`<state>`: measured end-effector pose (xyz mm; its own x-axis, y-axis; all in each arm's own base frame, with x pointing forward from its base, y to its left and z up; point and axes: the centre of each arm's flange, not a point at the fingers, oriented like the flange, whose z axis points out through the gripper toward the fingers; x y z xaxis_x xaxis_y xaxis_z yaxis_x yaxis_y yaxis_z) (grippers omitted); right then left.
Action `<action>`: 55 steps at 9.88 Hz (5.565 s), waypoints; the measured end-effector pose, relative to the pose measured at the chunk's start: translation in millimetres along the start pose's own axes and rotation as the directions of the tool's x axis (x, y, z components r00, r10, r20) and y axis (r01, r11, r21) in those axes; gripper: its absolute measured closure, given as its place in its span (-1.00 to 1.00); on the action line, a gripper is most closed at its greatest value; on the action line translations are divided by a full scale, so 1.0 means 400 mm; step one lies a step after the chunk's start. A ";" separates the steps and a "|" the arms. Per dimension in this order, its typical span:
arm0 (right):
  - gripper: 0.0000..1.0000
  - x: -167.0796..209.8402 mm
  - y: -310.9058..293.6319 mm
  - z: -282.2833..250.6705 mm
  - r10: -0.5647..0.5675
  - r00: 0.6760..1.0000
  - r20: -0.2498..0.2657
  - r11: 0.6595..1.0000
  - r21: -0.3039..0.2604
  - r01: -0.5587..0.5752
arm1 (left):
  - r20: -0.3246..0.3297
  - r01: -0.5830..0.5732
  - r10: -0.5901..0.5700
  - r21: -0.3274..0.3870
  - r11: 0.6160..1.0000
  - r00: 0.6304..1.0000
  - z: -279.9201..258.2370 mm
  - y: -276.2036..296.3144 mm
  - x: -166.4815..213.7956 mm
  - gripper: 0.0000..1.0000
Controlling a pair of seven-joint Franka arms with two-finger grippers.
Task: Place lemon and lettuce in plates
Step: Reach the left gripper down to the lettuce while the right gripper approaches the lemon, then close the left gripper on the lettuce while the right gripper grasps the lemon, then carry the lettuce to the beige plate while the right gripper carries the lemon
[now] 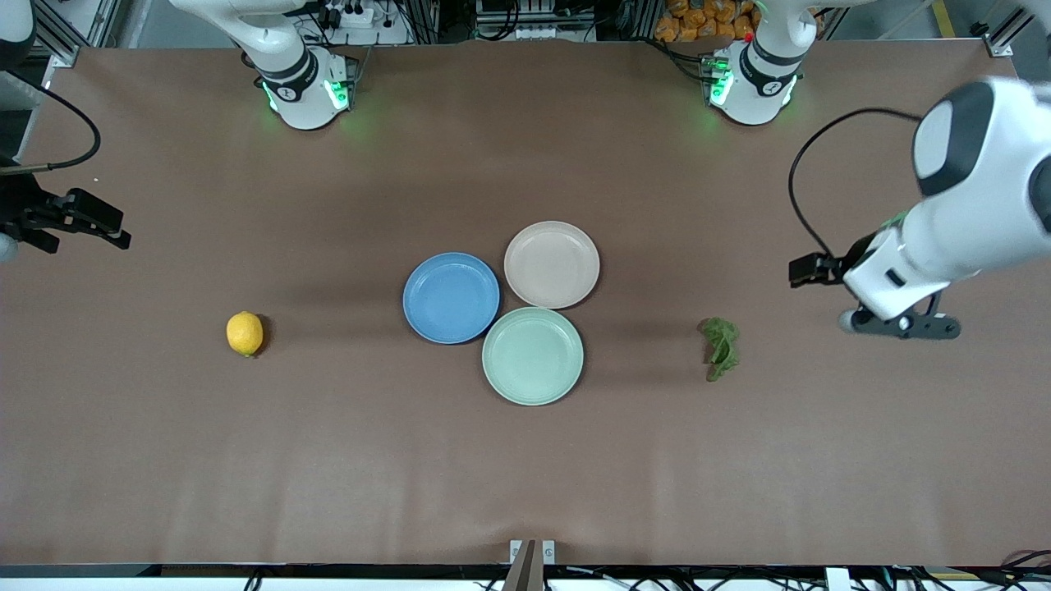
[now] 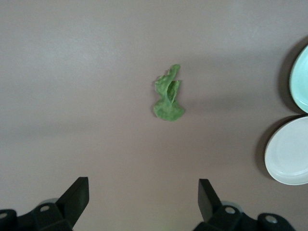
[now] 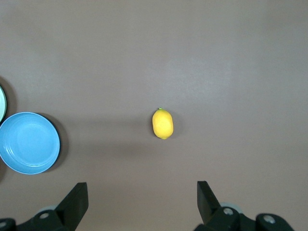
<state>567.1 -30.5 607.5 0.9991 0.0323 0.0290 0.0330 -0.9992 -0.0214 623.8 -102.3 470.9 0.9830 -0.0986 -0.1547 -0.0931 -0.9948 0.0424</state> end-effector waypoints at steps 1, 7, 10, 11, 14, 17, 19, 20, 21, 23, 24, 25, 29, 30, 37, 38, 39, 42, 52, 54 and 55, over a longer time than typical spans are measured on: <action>-1.00 -0.005 0.009 0.004 0.006 1.000 0.017 1.000 0.001 -0.006 | 0.007 0.003 -0.003 -0.003 1.000 1.000 0.034 -0.005 0.019 -1.00; -1.00 0.002 0.057 0.127 0.041 0.986 0.161 0.999 0.007 -0.043 | 0.049 0.051 -0.050 -0.022 0.998 0.998 0.213 -0.063 0.103 -1.00; -1.00 0.026 0.061 0.190 0.043 0.980 0.195 0.999 0.006 -0.045 | 0.006 0.061 -0.061 -0.033 0.998 0.998 0.291 -0.048 0.151 -1.00; -1.00 0.035 0.061 0.210 0.043 0.979 0.201 0.999 0.005 -0.045 | -0.014 0.072 -0.072 -0.038 0.997 0.997 0.323 -0.032 0.170 -1.00; -1.00 0.062 0.063 0.275 0.043 0.975 0.218 0.999 0.002 -0.044 | -0.066 0.076 -0.080 -0.055 0.996 0.995 0.448 0.013 0.210 -1.00; -1.00 0.080 0.065 0.341 0.043 0.975 0.219 0.999 -0.001 -0.044 | -0.068 0.096 -0.100 -0.060 0.994 0.993 0.533 0.071 0.214 -1.00; -1.00 0.077 0.068 0.418 0.045 0.978 0.203 0.999 -0.004 -0.045 | -0.016 0.112 -0.113 -0.052 0.992 0.993 0.624 0.073 0.198 -1.00; -1.00 0.072 0.069 0.452 0.046 0.980 0.196 0.999 -0.005 -0.046 | -0.002 0.118 -0.118 -0.049 0.992 0.993 0.649 0.065 0.193 -1.00; -1.00 0.068 0.070 0.485 0.047 0.983 0.180 0.999 -0.007 -0.046 | 0.007 0.121 -0.121 -0.047 0.992 0.993 0.661 0.059 0.189 -1.00; -1.00 0.052 0.072 0.565 0.048 0.989 0.142 0.999 -0.011 -0.047 | 0.014 0.121 -0.120 -0.045 0.992 0.993 0.672 0.060 0.186 -1.00; -1.00 0.037 0.073 0.610 0.049 0.991 0.127 0.999 -0.014 -0.048 | 0.018 0.120 -0.120 -0.044 0.992 0.993 0.677 0.061 0.184 -1.00; -1.00 0.019 0.073 0.655 0.050 0.992 0.116 0.999 -0.015 -0.048 | 0.023 0.121 -0.120 -0.043 0.992 0.993 0.683 0.061 0.181 -1.00; -1.00 -0.039 0.067 0.776 0.048 0.996 0.069 0.999 -0.022 -0.047 | 0.026 0.123 -0.122 -0.043 0.992 0.992 0.688 0.058 0.179 -0.78; -1.00 -0.045 0.067 0.800 0.048 0.997 0.060 0.999 -0.024 -0.047 | 0.023 0.123 -0.122 -0.044 0.991 0.992 0.683 0.058 0.182 -0.38; -1.00 -0.039 0.071 0.959 0.045 0.999 0.020 0.998 -0.041 -0.044 | -0.013 0.120 -0.121 -0.049 0.992 0.993 0.632 0.061 0.191 0.94; -1.00 -0.039 0.072 0.969 0.045 0.999 0.018 0.998 -0.042 -0.044 | -0.034 0.118 -0.119 -0.052 0.992 0.992 0.597 0.063 0.193 0.94; -1.00 -0.036 0.072 0.978 0.044 0.999 0.007 0.998 -0.044 -0.044 | -0.063 0.113 -0.117 -0.055 0.992 0.991 0.549 0.068 0.193 0.94; -1.00 -0.036 0.073 1.039 0.043 0.999 -0.013 0.998 -0.051 -0.044 | -0.098 0.101 -0.106 -0.053 0.993 0.990 0.424 0.083 0.172 0.94; -0.74 -0.034 0.066 1.103 0.056 0.998 -0.020 0.997 -0.046 -0.056 | -0.066 0.133 -0.137 -0.058 0.989 0.988 0.367 0.281 0.108 0.94; -0.50 -0.027 0.060 1.098 0.053 0.998 -0.025 0.998 -0.044 -0.054 | -0.061 0.143 -0.146 -0.056 0.988 0.987 0.373 0.326 0.095 0.94; -0.23 -0.022 0.057 1.094 0.051 0.998 -0.024 0.998 -0.043 -0.052 | -0.056 0.146 -0.149 -0.053 0.988 0.987 0.379 0.351 0.087 0.94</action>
<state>571.5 -43.9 169.5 0.9984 -0.0195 0.0522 -0.0206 -0.9996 0.0204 620.9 -249.4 321.7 0.9932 0.0528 -0.1033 0.0604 -0.9956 0.0719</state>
